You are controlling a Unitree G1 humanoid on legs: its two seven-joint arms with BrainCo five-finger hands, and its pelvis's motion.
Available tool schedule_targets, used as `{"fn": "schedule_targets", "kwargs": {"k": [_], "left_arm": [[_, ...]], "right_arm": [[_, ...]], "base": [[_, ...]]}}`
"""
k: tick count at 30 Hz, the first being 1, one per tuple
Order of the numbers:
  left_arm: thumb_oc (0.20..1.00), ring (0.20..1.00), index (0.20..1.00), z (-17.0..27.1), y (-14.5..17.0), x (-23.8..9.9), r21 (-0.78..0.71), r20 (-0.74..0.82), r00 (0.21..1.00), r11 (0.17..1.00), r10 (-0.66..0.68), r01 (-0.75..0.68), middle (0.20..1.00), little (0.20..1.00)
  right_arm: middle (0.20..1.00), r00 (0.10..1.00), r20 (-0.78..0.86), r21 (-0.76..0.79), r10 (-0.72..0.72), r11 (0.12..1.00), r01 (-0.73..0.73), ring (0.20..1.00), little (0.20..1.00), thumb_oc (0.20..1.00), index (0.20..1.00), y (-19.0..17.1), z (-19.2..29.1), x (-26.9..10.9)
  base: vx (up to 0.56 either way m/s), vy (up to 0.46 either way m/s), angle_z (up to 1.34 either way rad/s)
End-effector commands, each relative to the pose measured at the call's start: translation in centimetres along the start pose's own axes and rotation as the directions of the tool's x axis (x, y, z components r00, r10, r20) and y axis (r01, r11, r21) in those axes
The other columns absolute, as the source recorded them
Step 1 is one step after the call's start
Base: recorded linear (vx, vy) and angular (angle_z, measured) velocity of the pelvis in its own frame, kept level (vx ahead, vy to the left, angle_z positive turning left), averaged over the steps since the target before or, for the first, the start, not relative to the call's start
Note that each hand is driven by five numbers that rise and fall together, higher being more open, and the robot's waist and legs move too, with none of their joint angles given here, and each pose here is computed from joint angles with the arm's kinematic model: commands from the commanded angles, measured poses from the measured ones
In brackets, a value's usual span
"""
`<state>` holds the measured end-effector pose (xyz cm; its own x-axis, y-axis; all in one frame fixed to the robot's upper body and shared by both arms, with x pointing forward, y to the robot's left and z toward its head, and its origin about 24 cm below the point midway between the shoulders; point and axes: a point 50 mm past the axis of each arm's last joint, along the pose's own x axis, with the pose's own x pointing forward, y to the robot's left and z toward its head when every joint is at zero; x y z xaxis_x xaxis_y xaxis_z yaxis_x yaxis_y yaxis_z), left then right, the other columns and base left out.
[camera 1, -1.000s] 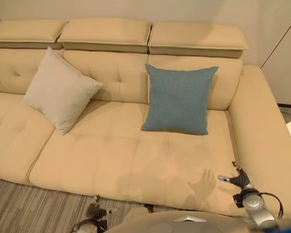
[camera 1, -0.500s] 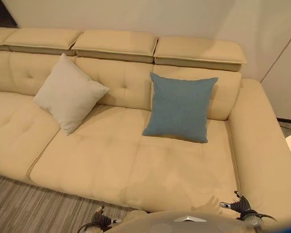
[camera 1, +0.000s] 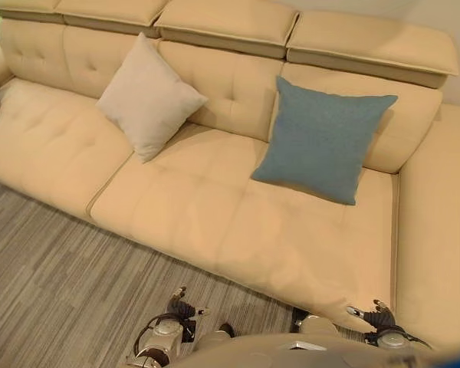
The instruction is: Pick up all the scattered cushions and arrange them neatly on the sofa.
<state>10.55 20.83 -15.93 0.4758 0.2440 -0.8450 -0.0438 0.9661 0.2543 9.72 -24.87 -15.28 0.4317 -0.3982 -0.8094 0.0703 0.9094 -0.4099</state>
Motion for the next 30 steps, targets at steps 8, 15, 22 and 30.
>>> {"fn": "schedule_targets", "kwargs": {"k": [8,15,22,30], "left_arm": [[1.0,1.0,1.0,-0.9,2.8,0.0,0.053,-0.026,0.996,0.995,0.083,-0.081,1.0,1.0],[1.0,1.0,1.0,-0.2,2.6,0.2,0.042,-0.009,0.997,0.997,0.071,-0.07,1.0,1.0],[1.0,1.0,1.0,-0.6,2.8,0.1,0.06,-0.024,0.998,0.996,0.066,-0.064,1.0,1.0],[1.0,1.0,1.0,-1.1,4.5,0.1,0.083,-0.052,0.994,0.992,0.099,-0.094,1.0,1.0]], "right_arm": [[1.0,0.998,0.042,-0.07,0.039,0.997,-0.036,1.0,1.0,1.0,1.0,0.6,1.9,0.3],[1.0,0.999,0.03,-0.081,0.023,0.996,-0.021,1.0,1.0,1.0,1.0,-0.4,1.3,0.4],[1.0,0.999,-0.031,-0.054,0.037,0.998,-0.038,1.0,1.0,1.0,1.0,0.0,0.0,0.2],[1.0,0.997,0.021,-0.116,0.075,0.991,-0.072,1.0,1.0,1.0,1.0,1.1,1.6,0.3]], "base": [[-0.15,0.021,0.38],[-0.05,-0.158,1.47],[-0.05,0.055,0.98],[0.07,0.175,0.3]]}}
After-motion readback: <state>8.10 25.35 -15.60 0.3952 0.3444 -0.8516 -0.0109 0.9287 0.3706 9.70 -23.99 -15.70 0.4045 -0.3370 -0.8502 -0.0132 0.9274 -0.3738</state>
